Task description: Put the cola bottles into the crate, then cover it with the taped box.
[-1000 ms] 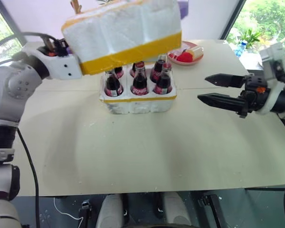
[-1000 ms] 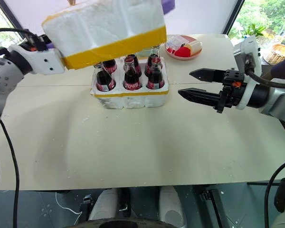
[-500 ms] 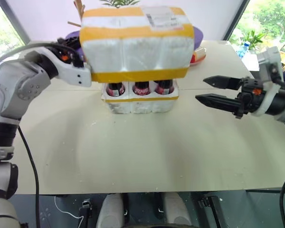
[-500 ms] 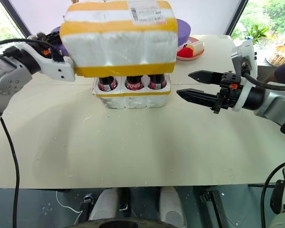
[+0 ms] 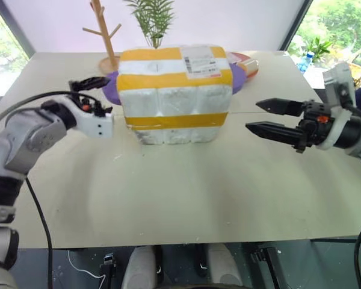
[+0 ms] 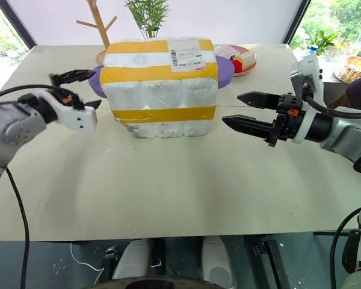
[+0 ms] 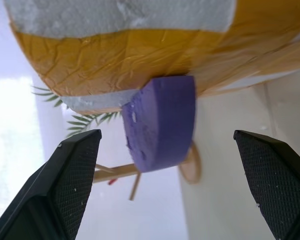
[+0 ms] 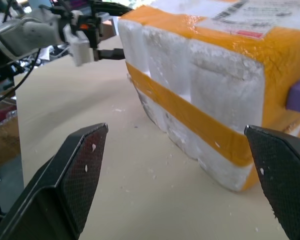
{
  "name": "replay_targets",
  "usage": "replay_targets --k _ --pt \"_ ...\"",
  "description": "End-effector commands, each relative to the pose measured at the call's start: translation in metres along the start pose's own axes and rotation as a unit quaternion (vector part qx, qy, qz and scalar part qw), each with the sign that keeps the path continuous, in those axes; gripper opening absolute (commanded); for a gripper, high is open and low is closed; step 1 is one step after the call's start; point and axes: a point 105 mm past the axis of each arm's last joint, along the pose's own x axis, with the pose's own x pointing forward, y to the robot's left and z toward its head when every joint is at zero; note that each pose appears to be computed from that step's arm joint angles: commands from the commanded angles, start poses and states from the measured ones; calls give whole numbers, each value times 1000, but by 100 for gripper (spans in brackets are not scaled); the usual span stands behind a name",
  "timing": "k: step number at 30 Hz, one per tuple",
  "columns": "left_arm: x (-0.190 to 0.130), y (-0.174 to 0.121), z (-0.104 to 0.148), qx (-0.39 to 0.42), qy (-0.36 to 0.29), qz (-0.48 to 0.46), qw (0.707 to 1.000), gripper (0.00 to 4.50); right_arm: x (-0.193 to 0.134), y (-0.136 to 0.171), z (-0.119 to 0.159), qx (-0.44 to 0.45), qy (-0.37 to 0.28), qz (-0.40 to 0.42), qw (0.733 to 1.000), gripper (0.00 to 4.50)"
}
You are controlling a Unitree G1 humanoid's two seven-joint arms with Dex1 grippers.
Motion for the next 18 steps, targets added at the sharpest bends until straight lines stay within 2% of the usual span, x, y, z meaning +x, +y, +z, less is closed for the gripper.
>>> replay_targets --k 1,3,4,6,7,9,11,12,18 --pt "-35 30 6 -103 -32 45 993 445 -9 -2 7 -17 -8 -14 1000 450" --pt "-49 32 -1 -178 -22 50 982 445 -12 -6 4 -14 -2 -21 1000 450" --pt "-58 28 -13 -278 0 43 959 445 -13 -10 1 -13 2 -26 1000 450" --pt "-80 24 -25 -528 -7 31 849 445 -16 -17 -3 -10 12 -33 999 450" --pt "-90 22 -23 -610 -25 2 792 445 -18 -21 -5 -12 19 -35 999 450" --pt "-107 26 -19 -665 -48 -39 744 445 -19 -25 -7 -19 31 -32 999 450" --pt "-119 29 -21 -684 -43 -70 725 445 -20 -30 -7 -23 36 -26 999 450" --pt "-123 32 -22 -684 -39 -85 724 445 -19 -32 -6 -26 37 -23 999 450" --pt "-130 41 -24 -660 -23 -128 740 445 -11 -42 1 -42 37 -9 998 450"
